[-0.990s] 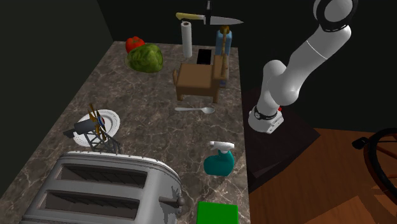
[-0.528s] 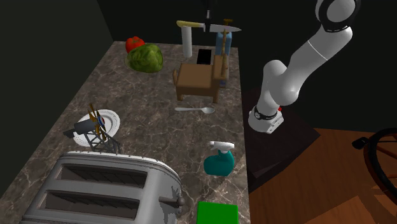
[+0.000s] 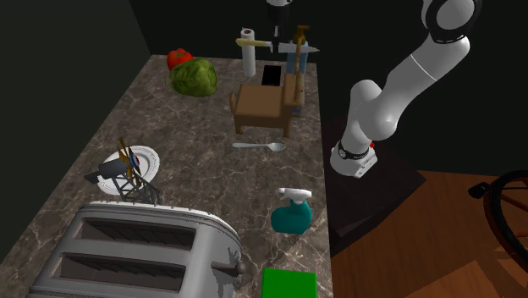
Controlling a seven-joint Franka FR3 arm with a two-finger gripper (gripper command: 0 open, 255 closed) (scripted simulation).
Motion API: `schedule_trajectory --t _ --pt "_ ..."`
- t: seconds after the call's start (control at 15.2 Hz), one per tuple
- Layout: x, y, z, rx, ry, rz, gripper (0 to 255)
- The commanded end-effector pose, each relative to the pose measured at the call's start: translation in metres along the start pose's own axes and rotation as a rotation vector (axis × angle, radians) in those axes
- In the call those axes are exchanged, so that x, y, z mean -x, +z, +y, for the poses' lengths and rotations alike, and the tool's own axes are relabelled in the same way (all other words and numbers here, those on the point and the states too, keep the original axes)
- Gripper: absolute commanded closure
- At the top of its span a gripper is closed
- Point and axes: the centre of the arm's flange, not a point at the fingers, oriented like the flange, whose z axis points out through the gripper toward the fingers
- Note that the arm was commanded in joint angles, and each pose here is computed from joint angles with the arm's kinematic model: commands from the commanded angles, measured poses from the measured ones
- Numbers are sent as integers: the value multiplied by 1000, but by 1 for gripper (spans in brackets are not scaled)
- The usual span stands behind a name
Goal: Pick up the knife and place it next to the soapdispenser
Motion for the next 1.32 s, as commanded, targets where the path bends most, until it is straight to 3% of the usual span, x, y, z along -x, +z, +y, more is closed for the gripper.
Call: schedule_trajectory --t 0.0,1.25 --pt "1 11 0 0 0 0 255" --pt "3 112 0 0 0 0 255"
